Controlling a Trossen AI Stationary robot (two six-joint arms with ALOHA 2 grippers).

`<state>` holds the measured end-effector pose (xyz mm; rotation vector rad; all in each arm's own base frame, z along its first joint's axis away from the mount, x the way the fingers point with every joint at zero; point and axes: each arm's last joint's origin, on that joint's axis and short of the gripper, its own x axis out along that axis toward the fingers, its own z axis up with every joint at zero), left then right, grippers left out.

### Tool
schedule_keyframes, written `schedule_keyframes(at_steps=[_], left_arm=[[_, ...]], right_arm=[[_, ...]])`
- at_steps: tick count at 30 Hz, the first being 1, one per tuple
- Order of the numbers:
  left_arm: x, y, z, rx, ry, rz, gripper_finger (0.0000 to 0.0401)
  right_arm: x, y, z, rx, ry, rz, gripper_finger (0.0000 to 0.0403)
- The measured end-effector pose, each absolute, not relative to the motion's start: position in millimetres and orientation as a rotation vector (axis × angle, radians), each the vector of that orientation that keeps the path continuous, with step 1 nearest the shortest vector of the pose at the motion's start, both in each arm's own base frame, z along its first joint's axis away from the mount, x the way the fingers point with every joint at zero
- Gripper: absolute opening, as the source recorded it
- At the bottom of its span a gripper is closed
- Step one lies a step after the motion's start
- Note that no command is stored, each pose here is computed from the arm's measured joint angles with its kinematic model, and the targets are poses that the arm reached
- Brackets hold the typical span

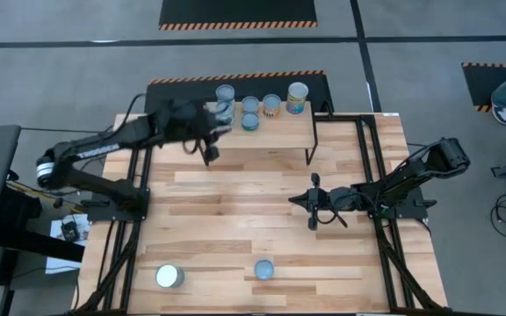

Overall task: Pick and place cans onto a shelf
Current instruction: Put the orange tomato can on the shelf

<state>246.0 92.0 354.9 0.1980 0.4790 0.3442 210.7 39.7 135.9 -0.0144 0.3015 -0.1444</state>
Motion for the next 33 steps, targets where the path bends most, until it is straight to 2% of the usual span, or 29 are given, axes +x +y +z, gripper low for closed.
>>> schedule_keyframes(at_steps=[7,12,15,22,29,33], left_arm=[[228.5,49.8,303.7,0.221,0.196,0.234,0.0052],[216.4,34.9,269.1,0.226,0.119,0.171,0.0008],[211.5,32.3,255.3,0.207,0.105,0.121,0.0004],[207.8,28.7,239.1,0.206,0.087,0.02,0.0001],[207.9,28.8,239.1,0.226,0.084,0.022,0.0001],[207.9,28.9,239.3,0.216,0.083,0.026,0.0001]], right_arm=[[211.0,39.8,136.9,-0.011,0.291,-0.144,0.001],[213.9,38.3,140.0,-0.008,0.277,-0.152,0.001],[218.1,37.1,144.5,-0.017,0.261,-0.16,0.0011],[232.6,44.7,161.3,-0.035,0.227,-0.086,0.0012],[256.6,74.7,190.0,-0.084,0.399,0.044,0.0013],[262.9,86.7,206.1,-0.02,0.442,0.083,0.0025]])
